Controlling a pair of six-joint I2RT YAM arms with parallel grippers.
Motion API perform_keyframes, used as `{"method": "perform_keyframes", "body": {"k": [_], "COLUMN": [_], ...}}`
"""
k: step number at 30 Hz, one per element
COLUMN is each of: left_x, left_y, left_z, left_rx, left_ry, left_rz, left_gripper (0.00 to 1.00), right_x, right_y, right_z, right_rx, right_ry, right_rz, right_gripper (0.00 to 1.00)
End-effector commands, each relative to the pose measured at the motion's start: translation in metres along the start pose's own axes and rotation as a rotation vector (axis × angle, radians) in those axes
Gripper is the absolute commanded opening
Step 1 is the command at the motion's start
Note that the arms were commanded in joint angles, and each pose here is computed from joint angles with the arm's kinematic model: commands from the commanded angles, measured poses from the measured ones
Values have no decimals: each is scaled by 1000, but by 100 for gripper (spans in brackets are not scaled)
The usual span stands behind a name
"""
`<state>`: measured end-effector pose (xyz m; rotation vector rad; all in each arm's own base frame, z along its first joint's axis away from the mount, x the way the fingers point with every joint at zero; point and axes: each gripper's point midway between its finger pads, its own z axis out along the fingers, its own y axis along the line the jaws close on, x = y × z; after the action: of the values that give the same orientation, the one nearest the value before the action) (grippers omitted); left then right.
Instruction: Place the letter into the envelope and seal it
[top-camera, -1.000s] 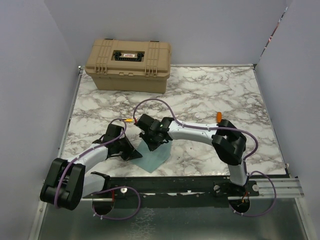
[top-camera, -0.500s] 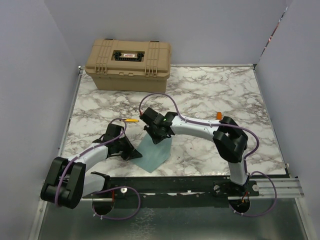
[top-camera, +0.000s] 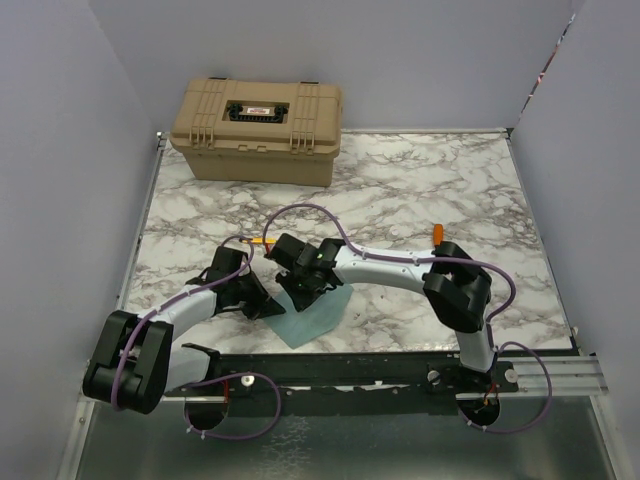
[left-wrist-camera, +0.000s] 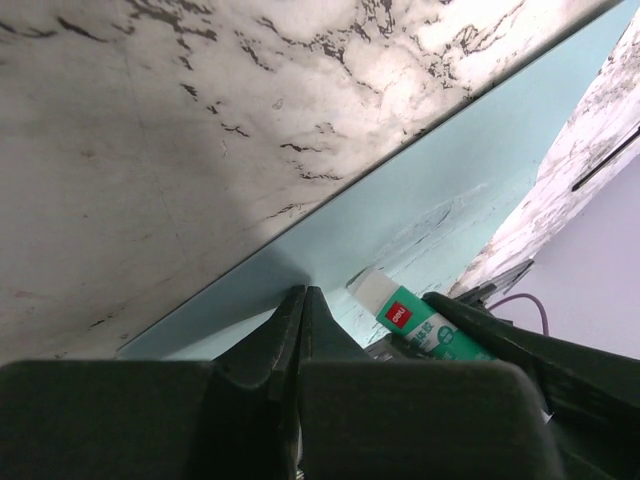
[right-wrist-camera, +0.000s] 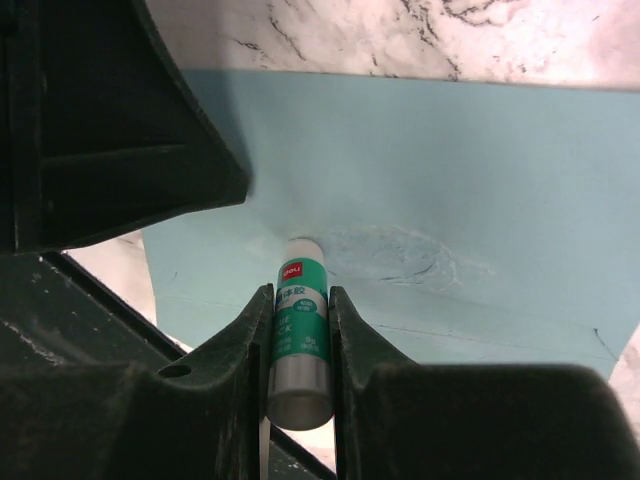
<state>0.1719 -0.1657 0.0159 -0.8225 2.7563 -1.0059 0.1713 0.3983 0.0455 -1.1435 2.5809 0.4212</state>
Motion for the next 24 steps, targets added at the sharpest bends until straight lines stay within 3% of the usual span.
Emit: {"method": "perform_keyframes", "body": {"k": [1, 13, 17, 24], "left_x": [-6, -8, -10, -12], "left_y": [26, 25, 23, 21], "left_z": [6, 5, 6, 7], "left_rx": [-96, -95, -97, -96], "left_ry": [-48, -60, -62, -58], "left_rz": [-12, -16, -9, -7], "left_gripper": [0, 0, 0, 0], "right_x": [4, 20, 13, -26], "right_y": [13, -78, -82, -51], "right_z": [-2, -14, -16, -15], "right_rx": [-60, 322, 318, 159], "right_ry": [4, -6, -32, -112], "right_rz": [-10, 123, 112, 41], "right_gripper": [0, 0, 0, 0]}}
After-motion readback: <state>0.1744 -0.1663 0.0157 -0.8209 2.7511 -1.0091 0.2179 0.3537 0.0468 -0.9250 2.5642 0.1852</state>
